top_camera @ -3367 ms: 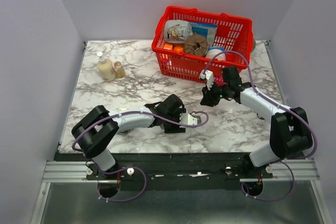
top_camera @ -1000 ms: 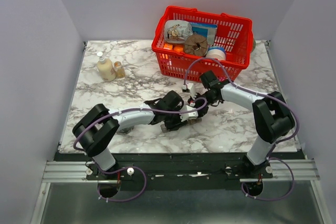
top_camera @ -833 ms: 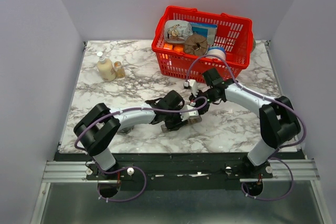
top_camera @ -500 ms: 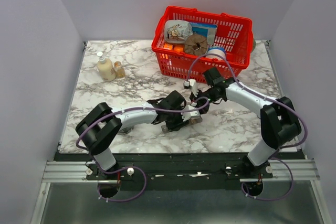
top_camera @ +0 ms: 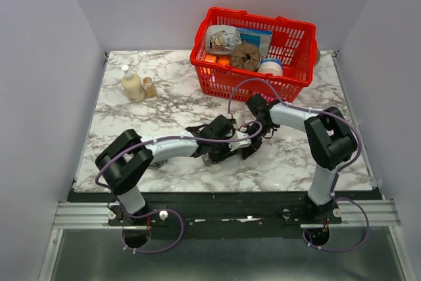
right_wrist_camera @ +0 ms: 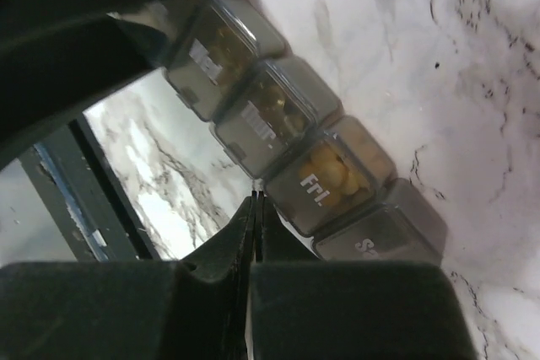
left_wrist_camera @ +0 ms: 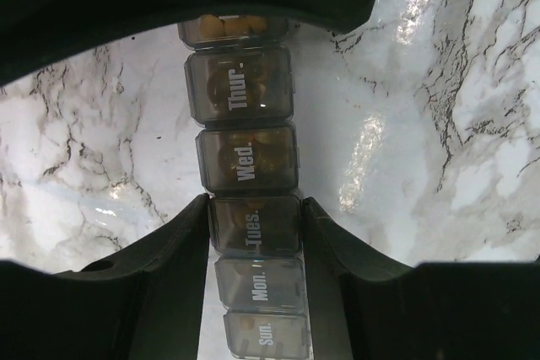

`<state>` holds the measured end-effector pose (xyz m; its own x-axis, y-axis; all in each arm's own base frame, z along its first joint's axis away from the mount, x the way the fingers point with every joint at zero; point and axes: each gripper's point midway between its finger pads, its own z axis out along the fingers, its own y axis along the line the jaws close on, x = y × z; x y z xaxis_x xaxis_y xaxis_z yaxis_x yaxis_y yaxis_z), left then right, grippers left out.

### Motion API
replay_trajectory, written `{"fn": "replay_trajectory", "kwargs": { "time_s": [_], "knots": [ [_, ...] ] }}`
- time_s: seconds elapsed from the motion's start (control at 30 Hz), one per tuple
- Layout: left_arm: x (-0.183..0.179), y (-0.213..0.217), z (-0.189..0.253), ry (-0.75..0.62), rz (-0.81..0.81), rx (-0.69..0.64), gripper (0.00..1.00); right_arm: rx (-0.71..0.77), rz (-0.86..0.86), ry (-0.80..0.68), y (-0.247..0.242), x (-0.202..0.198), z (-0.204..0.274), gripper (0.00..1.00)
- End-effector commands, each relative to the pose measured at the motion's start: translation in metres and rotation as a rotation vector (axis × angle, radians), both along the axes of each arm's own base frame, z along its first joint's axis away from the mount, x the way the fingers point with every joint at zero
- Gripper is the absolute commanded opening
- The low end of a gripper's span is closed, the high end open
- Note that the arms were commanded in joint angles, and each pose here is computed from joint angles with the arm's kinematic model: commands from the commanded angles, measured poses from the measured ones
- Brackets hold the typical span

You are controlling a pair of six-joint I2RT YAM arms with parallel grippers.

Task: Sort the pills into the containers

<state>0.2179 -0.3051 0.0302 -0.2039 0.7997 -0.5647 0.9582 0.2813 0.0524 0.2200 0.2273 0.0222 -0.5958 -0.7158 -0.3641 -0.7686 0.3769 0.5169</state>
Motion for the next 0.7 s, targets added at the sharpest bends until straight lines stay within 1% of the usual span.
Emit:
{"fn": "replay_trajectory", "kwargs": {
  "time_s": [0.0, 0.1, 0.17, 0.27, 0.3, 0.37, 0.4, 0.43, 0.5, 0.57, 0.67],
  "knots": [
    [0.002, 0.003, -0.001, -0.045, 0.053, 0.007, 0.0, -0.004, 0.001, -0.027, -0.001, 0.001, 0.007, 0.07],
    [0.001, 0.005, 0.001, -0.053, 0.052, 0.004, 0.0, 0.084, 0.014, -0.067, 0.009, 0.007, 0.032, 0.09],
    [0.002, 0.005, 0.001, -0.058, 0.052, 0.006, 0.02, 0.127, 0.046, -0.129, 0.009, 0.011, 0.05, 0.11],
    [0.0, 0.009, -0.003, -0.054, 0.052, 0.025, 0.11, 0.14, 0.077, -0.179, 0.003, 0.007, 0.061, 0.18],
    [0.001, 0.009, -0.002, -0.053, 0.054, 0.027, 0.2, 0.146, 0.08, -0.181, 0.001, 0.006, 0.063, 0.21],
    [0.001, 0.008, -0.001, -0.056, 0.056, 0.02, 0.34, 0.147, 0.104, -0.188, -0.005, -0.002, 0.064, 0.24],
    [0.003, 0.007, 0.001, -0.063, 0.06, 0.012, 0.51, 0.138, 0.104, -0.197, -0.008, -0.003, 0.064, 0.27],
    [0.004, 0.007, 0.003, -0.07, 0.067, 0.004, 0.56, 0.133, 0.11, -0.193, -0.012, -0.007, 0.062, 0.28],
    [0.004, 0.004, 0.011, -0.079, 0.07, -0.022, 0.62, 0.126, 0.098, -0.213, -0.018, -0.007, 0.064, 0.32],
    [0.005, 0.003, 0.014, -0.085, 0.064, -0.027, 0.62, 0.12, 0.086, -0.21, -0.022, -0.007, 0.061, 0.35],
    [0.004, 0.005, 0.011, -0.078, 0.052, -0.005, 0.63, 0.093, 0.067, -0.184, -0.026, -0.005, 0.054, 0.36]
  ]
}}
